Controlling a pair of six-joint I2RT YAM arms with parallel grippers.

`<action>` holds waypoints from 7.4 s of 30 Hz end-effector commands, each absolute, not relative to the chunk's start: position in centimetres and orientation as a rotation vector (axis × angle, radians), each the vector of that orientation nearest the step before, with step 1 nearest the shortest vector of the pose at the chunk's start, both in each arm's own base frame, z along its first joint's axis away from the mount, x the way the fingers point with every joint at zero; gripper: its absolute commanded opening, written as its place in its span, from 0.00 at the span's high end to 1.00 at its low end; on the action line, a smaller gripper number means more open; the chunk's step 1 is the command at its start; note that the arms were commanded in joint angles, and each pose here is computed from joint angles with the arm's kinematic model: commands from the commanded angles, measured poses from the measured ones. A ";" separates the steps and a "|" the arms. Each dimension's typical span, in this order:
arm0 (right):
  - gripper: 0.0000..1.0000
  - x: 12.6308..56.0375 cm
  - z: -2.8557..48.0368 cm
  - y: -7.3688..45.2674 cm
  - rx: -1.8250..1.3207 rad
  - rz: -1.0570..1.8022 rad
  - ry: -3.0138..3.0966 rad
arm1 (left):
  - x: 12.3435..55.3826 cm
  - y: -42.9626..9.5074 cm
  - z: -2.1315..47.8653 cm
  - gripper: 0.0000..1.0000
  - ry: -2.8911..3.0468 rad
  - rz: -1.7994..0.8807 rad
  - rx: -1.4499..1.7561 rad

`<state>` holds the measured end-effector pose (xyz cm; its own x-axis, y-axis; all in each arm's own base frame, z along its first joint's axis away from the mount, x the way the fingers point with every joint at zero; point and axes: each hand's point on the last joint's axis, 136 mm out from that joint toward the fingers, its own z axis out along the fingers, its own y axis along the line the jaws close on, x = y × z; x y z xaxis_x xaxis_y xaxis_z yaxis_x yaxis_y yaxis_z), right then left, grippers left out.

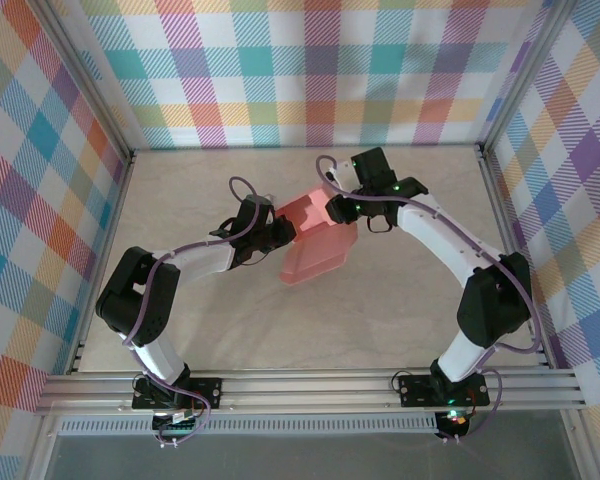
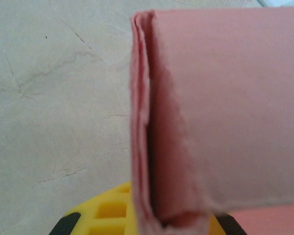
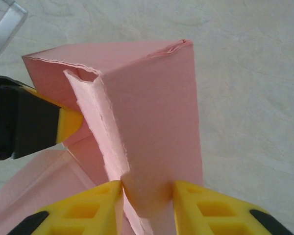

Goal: Fold the paper box

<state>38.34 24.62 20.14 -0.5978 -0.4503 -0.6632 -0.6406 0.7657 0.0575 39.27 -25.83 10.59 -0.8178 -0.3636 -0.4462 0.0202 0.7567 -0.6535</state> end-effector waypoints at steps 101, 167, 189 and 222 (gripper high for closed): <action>1.00 44.5 15.1 21.9 -0.845 -0.879 2.153 | 39.7 -26.7 14.0 1.00 2.321 -0.992 -0.217; 0.97 41.7 18.3 24.5 -0.881 -0.690 2.177 | 40.0 -26.7 13.0 1.00 2.350 -0.977 -0.233; 0.42 41.2 22.2 26.7 -0.732 -0.425 2.170 | 39.8 -26.6 12.6 1.00 2.371 -0.962 -0.245; 1.00 43.3 21.1 25.9 -0.792 -0.728 2.096 | 39.9 -26.8 12.4 1.00 2.389 -0.968 -0.251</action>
